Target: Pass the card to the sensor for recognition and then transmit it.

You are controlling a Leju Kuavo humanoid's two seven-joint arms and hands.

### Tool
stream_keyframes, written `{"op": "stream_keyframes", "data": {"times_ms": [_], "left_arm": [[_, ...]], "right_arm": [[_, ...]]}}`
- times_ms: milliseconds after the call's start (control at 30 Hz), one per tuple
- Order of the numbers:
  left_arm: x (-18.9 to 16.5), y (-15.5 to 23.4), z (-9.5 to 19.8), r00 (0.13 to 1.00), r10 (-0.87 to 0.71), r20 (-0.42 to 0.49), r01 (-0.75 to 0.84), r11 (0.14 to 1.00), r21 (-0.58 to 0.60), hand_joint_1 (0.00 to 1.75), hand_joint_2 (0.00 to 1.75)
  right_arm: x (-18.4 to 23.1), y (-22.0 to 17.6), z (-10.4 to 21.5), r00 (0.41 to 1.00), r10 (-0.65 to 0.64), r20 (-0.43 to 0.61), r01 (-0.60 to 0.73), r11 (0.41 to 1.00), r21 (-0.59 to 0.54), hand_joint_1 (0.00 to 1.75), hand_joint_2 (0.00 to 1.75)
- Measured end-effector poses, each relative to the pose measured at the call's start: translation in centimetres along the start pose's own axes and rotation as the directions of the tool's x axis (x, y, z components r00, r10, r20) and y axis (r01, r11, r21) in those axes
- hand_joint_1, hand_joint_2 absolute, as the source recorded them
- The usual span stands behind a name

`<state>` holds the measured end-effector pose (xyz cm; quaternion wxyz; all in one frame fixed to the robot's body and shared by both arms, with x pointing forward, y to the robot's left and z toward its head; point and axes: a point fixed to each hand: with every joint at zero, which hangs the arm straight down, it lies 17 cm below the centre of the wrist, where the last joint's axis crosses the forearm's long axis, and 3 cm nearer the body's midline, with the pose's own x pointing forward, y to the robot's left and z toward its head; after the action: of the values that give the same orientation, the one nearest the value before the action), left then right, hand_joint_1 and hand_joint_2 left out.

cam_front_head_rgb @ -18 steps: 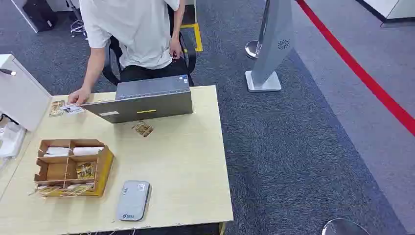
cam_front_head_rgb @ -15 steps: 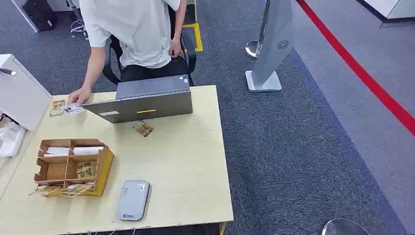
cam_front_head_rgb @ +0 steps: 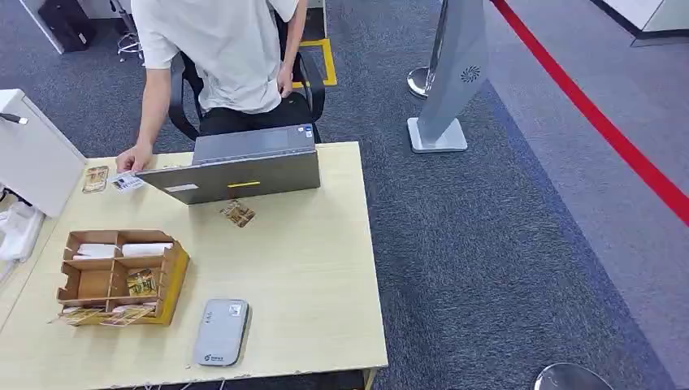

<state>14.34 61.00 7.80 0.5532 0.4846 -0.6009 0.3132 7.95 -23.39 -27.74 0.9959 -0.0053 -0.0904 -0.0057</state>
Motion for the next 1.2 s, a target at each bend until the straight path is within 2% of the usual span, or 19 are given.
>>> {"op": "stream_keyframes", "data": {"times_ms": [200, 400, 667, 900, 1200], "left_arm": [[6.8, -0.2, -1.1, 0.971, -0.066, 0.230, 0.047, 0.995, 0.087, 0.00, 1.75], [13.7, -1.7, -1.4, 0.886, -0.151, 0.439, 0.084, 0.982, 0.170, 0.00, 1.75], [20.1, -6.5, -1.5, 0.737, -0.264, 0.622, 0.170, 0.963, 0.208, 0.00, 1.75], [21.9, -10.7, -3.2, 0.652, -0.341, 0.677, 0.264, 0.939, 0.219, 0.00, 1.75], [22.0, -16.8, -6.4, 0.591, -0.413, 0.693, 0.400, 0.896, 0.192, 0.00, 1.75]], "right_arm": [[0.3, 0.3, 0.0, 1.000, 0.016, 0.002, -0.016, 1.000, 0.001, 0.00, 0.00], [0.4, 0.7, 0.0, 0.999, 0.043, 0.003, -0.043, 0.999, 0.007, 0.00, 0.00], [0.6, 1.1, 0.1, 0.998, 0.070, 0.007, -0.070, 0.997, 0.019, 0.00, 0.00], [0.6, 1.2, 0.1, 0.996, 0.086, 0.007, -0.086, 0.996, 0.023, 0.00, 0.00], [0.6, 1.3, 0.1, 0.996, 0.088, 0.004, -0.088, 0.996, 0.029, 0.00, 0.00]]}}
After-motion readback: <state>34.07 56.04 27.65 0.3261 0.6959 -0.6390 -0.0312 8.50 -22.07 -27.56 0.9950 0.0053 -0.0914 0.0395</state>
